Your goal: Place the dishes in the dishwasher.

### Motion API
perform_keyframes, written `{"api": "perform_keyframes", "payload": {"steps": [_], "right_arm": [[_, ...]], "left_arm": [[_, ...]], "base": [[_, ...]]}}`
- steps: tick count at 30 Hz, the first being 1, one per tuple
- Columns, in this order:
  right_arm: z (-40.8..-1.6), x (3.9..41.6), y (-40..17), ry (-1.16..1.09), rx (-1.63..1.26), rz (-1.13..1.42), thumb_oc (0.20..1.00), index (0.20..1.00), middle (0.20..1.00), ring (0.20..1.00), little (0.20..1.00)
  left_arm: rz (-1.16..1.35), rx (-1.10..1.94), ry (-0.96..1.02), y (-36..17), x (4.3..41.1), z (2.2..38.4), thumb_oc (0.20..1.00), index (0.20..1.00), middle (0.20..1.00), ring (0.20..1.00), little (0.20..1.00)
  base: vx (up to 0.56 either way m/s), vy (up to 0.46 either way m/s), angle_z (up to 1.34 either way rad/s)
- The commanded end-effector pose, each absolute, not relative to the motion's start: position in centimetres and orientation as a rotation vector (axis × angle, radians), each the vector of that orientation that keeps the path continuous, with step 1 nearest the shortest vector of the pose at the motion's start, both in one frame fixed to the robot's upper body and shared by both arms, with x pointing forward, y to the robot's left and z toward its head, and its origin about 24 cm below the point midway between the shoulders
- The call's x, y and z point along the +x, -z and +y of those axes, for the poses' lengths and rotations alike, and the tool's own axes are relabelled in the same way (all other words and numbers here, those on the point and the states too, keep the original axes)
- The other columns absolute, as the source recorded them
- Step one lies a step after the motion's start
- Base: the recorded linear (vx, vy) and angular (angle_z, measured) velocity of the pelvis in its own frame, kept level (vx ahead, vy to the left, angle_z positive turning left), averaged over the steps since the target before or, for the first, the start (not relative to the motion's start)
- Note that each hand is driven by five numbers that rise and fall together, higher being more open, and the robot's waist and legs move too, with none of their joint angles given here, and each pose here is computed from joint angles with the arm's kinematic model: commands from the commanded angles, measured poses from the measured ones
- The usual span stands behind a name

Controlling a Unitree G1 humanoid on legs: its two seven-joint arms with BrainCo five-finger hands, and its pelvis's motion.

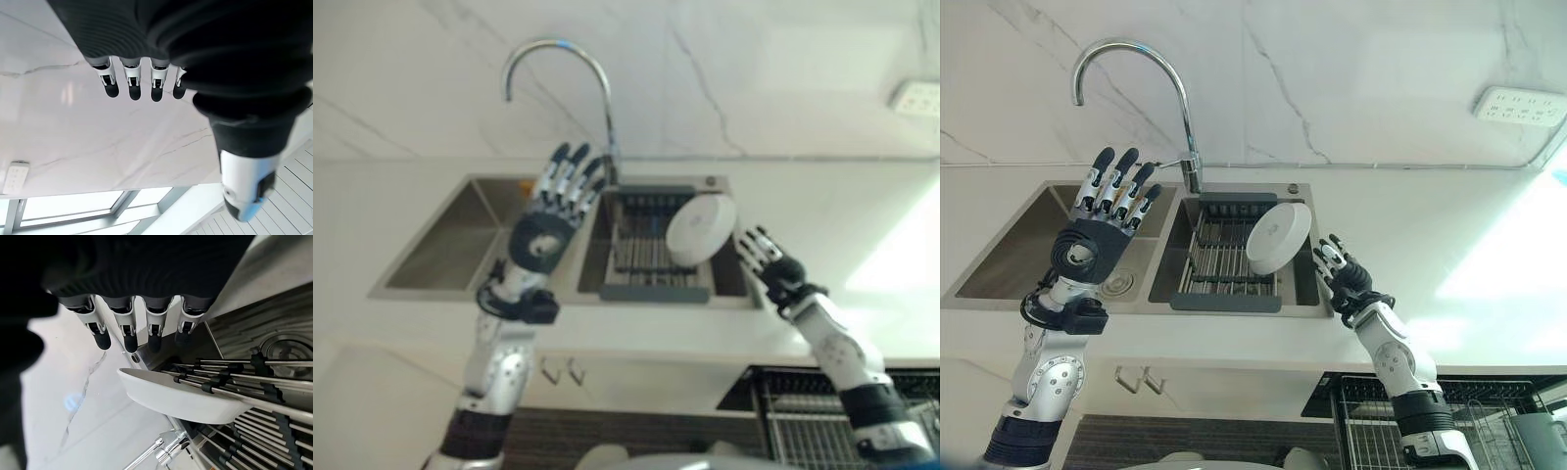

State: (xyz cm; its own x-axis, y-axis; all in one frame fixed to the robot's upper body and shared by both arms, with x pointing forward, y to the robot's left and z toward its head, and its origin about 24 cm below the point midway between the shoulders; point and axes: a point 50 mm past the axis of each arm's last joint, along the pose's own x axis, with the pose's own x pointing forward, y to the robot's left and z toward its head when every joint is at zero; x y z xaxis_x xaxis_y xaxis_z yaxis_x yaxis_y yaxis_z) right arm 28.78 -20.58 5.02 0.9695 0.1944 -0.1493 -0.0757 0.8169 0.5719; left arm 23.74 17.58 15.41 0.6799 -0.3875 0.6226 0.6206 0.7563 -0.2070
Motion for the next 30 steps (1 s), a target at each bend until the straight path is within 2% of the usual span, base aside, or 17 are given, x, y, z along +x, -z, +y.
{"api": "perform_keyframes", "payload": {"steps": [1,18,30], "right_arm": [[-19.68,30.52,-7.81,-0.214,0.676,0.082,1.000,1.000,1.000,1.000,1.000],[-18.94,30.74,-7.68,-0.210,0.886,0.099,1.000,1.000,1.000,1.000,1.000],[-19.09,30.93,-7.41,-0.171,0.924,0.115,1.000,1.000,1.000,1.000,1.000]], "left_arm": [[-0.638,-0.411,0.618,-16.76,23.73,17.76,1.000,1.000,1.000,1.000,1.000],[-0.586,-0.479,0.588,-15.91,23.81,17.87,1.000,1.000,1.000,1.000,1.000],[-0.575,-0.473,0.568,-15.87,23.83,18.11,1.000,1.000,1.000,1.000,1.000]], "base": [[0.00,0.000,0.00],[0.00,0.002,0.01],[0.00,0.000,0.00]]}}
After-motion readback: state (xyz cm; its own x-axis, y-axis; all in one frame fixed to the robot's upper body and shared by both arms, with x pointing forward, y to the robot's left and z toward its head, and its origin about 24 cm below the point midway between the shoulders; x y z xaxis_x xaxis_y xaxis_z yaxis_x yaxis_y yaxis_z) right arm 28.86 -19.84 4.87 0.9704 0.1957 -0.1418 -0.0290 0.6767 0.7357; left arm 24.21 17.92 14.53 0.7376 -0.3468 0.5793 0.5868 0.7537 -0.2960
